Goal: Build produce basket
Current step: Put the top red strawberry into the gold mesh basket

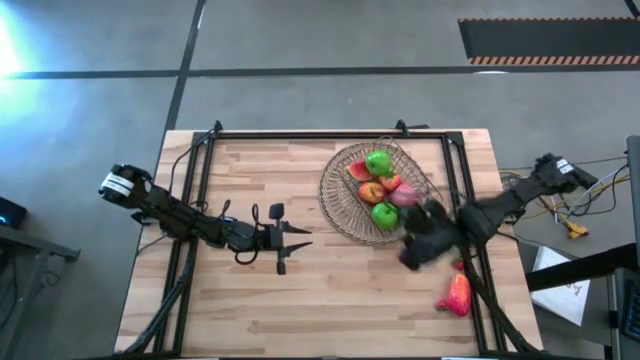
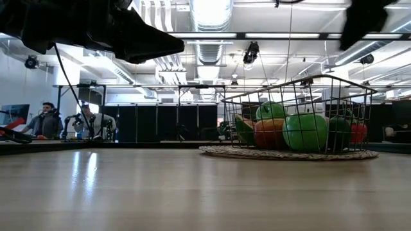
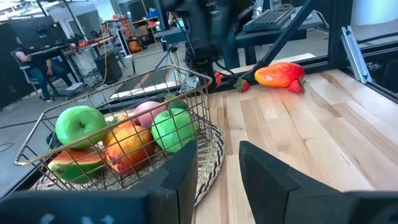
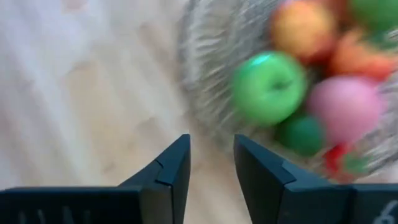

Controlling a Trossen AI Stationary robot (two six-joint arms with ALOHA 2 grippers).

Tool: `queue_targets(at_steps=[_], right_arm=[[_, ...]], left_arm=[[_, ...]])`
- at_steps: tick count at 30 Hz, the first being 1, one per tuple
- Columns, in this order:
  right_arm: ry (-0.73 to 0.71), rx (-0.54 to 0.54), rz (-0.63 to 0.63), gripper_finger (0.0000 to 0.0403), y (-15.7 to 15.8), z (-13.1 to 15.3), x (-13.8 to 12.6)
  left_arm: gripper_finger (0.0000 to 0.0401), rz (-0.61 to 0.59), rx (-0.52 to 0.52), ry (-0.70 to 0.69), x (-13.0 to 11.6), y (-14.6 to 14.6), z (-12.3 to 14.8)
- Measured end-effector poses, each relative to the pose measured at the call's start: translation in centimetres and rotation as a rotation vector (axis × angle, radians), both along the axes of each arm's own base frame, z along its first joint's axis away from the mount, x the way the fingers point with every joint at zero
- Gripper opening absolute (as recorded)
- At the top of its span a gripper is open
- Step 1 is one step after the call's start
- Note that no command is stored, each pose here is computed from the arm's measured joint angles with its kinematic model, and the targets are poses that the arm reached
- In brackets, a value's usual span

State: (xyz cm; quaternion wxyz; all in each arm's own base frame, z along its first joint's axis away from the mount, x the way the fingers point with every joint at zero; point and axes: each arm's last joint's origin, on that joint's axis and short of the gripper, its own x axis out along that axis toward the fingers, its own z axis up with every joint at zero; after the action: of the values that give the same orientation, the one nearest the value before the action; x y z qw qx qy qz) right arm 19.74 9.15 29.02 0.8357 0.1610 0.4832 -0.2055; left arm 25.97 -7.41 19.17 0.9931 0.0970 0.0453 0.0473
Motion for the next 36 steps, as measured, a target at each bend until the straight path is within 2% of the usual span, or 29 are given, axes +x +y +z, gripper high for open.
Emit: queue_targets(at_steps=[6,10,15,18,23,29,36], right_arm=[[0.027,0.102,-0.051,0.0085,5.1,-1.8,-3.0],[0.171,0.096,-0.189,0.0066,6.1,-3.0,-4.7],[0.425,0.033,-0.364,0.0063,5.5,-4.5,-5.2],[0.499,0.032,-0.365,0.0083,5.0,-5.5,-5.0],[0.703,0.062,-0.421,0.0121,3.0,-8.1,-5.4],[0.733,0.114,-0.440,0.0155,1.1,-10.4,-5.1],[0.817,0.137,-0.494,0.0148,0.0,-11.9,-5.7]], left_arm=[[0.0102,0.000,-0.002,0.000,0.0,0.0,0.0],[0.0102,0.002,-0.002,0.000,0.0,0.0,0.0],[0.0102,0.002,-0.001,0.000,0.0,0.0,0.0],[0.0102,0.001,0.001,0.000,0.0,0.0,0.0],[0.0102,0.001,0.001,-0.001,0.0,0.0,0.0],[0.0102,0.001,0.001,0.000,0.0,0.0,0.0],[0.0102,0.001,0.001,0.000,0.0,0.0,0.0]])
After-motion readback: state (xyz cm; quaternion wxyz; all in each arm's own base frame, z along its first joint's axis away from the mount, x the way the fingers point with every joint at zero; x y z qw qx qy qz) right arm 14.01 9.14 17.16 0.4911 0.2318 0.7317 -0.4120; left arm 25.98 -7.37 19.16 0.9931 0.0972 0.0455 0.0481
